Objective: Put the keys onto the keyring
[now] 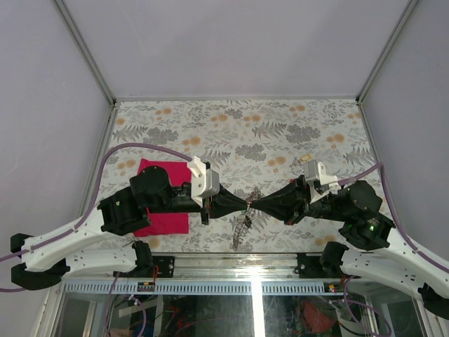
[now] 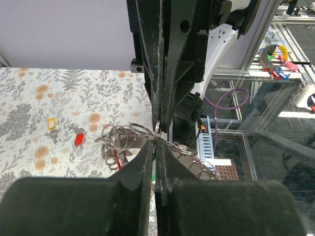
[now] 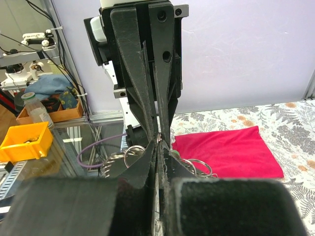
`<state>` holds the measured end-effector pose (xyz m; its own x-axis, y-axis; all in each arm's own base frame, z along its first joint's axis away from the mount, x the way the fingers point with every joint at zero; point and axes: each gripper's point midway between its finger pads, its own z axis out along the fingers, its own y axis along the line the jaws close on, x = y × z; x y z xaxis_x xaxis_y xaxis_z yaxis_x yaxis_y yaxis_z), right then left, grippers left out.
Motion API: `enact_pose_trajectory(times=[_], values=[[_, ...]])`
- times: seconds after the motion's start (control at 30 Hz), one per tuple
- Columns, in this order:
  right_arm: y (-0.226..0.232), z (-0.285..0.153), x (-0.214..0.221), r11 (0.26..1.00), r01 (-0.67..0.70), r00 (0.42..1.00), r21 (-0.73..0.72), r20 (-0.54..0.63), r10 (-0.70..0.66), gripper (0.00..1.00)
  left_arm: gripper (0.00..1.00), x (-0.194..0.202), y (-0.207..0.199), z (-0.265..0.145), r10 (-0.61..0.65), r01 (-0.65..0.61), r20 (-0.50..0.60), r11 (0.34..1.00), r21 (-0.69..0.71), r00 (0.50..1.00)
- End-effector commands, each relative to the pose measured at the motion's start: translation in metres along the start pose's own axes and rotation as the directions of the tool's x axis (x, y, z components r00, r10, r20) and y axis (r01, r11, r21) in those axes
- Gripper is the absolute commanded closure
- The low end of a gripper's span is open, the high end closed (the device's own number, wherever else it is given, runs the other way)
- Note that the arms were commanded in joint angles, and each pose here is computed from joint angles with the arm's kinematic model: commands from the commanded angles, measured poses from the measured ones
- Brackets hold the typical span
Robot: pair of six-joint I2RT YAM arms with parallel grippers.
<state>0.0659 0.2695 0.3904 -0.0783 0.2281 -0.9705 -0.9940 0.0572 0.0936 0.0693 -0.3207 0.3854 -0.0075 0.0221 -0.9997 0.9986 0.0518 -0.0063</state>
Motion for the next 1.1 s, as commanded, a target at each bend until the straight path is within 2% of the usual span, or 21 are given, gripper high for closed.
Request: enact_pose_trajectory(times=[0.0, 0.1, 0.27, 0.4, 0.57, 0.7, 0.87, 1.07], values=[[0.008, 0.002, -0.030, 0.997, 0.068, 0.993, -0.031, 0.094, -0.065, 1.00, 1.00, -0.018, -0.004, 0.002, 0.018, -0.019, 0.057, 1.000, 0.021, 0.998], [0.005, 0.000, -0.028, 0.997, 0.081, 0.994, -0.017, 0.075, -0.079, 1.00, 1.00, -0.017, -0.003, 0.002, 0.008, -0.009, 0.040, 1.000, 0.015, 0.999], [0.002, -0.008, -0.022, 0.993, 0.121, 0.993, 0.012, -0.004, -0.121, 0.74, 1.00, -0.004, 0.002, -0.001, 0.003, -0.004, -0.083, 1.000, -0.013, 0.997], [-0.001, -0.014, -0.012, 0.991, 0.131, 0.988, 0.022, -0.087, -0.129, 0.65, 1.00, 0.009, 0.008, -0.008, 0.009, -0.016, -0.202, 0.999, -0.037, 0.979], [-0.009, -0.015, 0.004, 0.993, 0.104, 0.981, 0.057, -0.170, -0.093, 0.63, 1.00, 0.025, 0.013, -0.015, 0.015, -0.033, -0.360, 0.999, -0.042, 0.933], [-0.017, -0.010, 0.020, 0.994, 0.070, 0.974, 0.079, -0.222, -0.051, 0.62, 1.00, 0.041, 0.016, -0.021, 0.007, -0.030, -0.501, 0.999, -0.039, 0.866], [-0.017, -0.001, 0.032, 0.997, 0.056, 0.982, 0.047, -0.182, -0.046, 0.59, 1.00, 0.047, 0.019, -0.028, 0.007, -0.038, -0.587, 0.998, -0.040, 0.809], [-0.022, 0.009, 0.047, 0.999, 0.022, 0.978, 0.041, -0.207, -0.013, 0.57, 1.00, 0.048, 0.017, -0.033, 0.019, -0.043, -0.632, 0.999, -0.023, 0.775]])
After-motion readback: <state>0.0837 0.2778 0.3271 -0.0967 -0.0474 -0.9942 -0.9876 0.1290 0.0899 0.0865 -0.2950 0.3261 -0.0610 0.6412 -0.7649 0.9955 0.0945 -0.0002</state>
